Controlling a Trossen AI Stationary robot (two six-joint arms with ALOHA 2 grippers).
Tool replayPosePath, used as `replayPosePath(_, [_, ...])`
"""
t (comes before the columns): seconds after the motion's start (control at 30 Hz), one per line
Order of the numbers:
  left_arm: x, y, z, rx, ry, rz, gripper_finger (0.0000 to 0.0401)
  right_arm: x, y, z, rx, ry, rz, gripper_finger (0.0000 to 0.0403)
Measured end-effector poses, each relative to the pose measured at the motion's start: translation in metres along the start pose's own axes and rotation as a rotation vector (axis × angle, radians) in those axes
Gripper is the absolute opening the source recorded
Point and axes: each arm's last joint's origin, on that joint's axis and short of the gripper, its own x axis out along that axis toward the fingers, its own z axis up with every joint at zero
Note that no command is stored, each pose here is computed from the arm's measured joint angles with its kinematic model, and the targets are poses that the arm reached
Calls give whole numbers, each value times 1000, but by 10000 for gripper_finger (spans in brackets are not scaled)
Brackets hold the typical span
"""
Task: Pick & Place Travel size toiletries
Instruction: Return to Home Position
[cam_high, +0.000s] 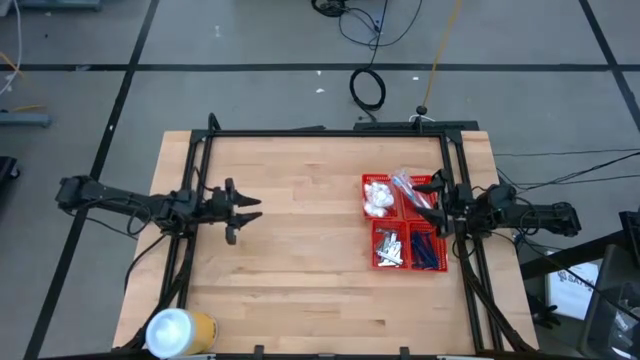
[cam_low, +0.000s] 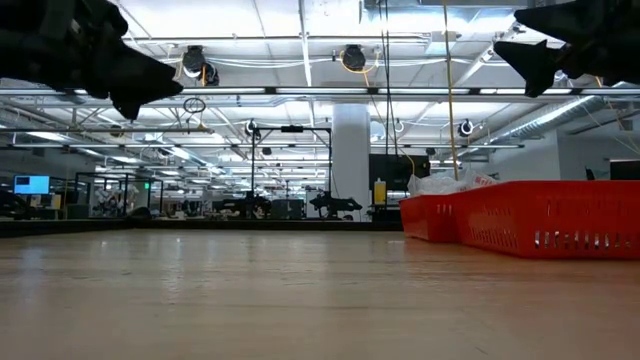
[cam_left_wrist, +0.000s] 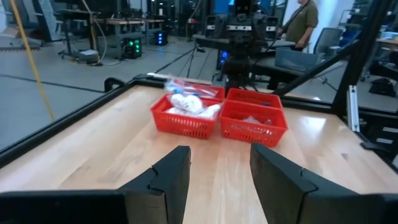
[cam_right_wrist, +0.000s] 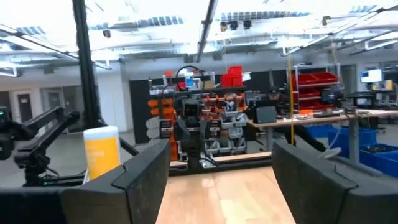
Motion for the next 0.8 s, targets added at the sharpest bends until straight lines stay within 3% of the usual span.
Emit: replayPosePath(0.8, [-32,9,-3,16,-37,7,166,0,-1,-6,0,55,-13,269])
